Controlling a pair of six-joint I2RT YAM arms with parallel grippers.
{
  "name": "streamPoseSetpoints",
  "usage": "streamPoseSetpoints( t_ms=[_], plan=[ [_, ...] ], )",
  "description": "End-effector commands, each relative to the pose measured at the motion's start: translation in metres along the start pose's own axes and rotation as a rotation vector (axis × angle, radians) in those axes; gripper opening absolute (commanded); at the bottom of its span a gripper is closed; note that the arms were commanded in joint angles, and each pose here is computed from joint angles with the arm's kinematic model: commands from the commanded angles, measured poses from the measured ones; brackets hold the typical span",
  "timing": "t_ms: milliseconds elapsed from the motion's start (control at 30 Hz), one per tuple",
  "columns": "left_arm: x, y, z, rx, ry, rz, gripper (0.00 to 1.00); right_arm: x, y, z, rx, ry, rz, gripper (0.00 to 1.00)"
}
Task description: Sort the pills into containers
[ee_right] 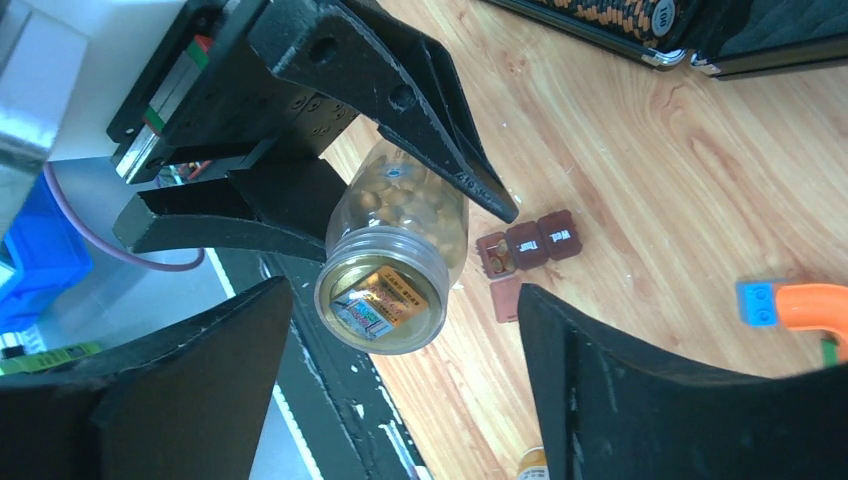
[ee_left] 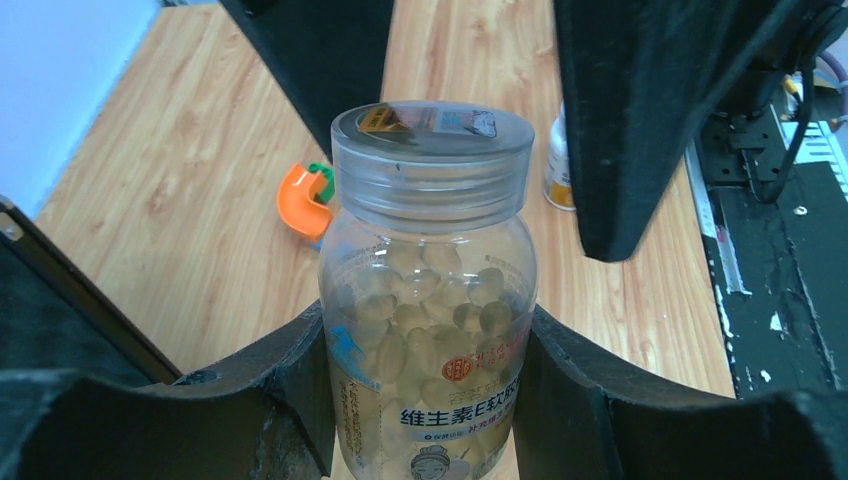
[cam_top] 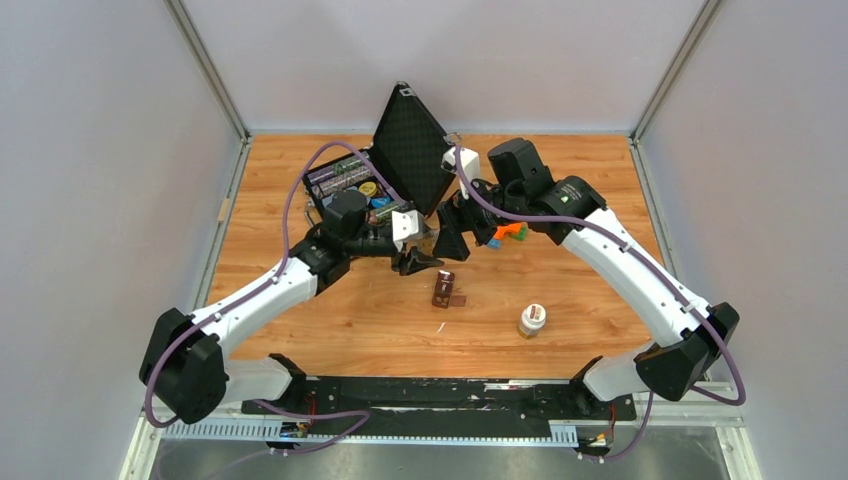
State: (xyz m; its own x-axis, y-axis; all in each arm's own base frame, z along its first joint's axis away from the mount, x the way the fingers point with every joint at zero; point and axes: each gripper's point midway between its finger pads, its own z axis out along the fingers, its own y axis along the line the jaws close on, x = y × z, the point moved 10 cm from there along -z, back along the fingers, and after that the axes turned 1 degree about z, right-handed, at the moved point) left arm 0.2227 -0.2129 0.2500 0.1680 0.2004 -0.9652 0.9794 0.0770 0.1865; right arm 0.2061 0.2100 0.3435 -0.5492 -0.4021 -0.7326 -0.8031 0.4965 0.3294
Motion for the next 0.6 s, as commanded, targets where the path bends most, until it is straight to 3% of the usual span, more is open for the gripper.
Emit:
streamPoseSetpoints(
  t_ms=[0,100,167,300,567],
  plan=[
    [-0.014,0.006,0.002,0.029,-0.040,0.061,0.00,-0.010,0.002,-0.008,0.005,-0.047,-0.067,0.89],
    [-0.013,0.006,0.003,0.031,-0.038,0.061,0.00,-0.011,0.002,-0.010,0.002,-0.054,-0.092,0.86],
    [-0.012,0.006,0.003,0.031,-0.035,0.060,0.00,-0.010,0.005,-0.011,-0.033,-0.045,-0.105,0.72],
    [-0.011,0.007,0.003,0.033,-0.025,0.060,0.00,-0.009,0.005,-0.009,-0.064,-0.008,-0.096,0.53],
    [-0.013,0.012,0.006,0.004,-0.039,0.055,0.00,-0.011,-0.001,0.007,-0.020,-0.019,0.017,0.36]
  ],
)
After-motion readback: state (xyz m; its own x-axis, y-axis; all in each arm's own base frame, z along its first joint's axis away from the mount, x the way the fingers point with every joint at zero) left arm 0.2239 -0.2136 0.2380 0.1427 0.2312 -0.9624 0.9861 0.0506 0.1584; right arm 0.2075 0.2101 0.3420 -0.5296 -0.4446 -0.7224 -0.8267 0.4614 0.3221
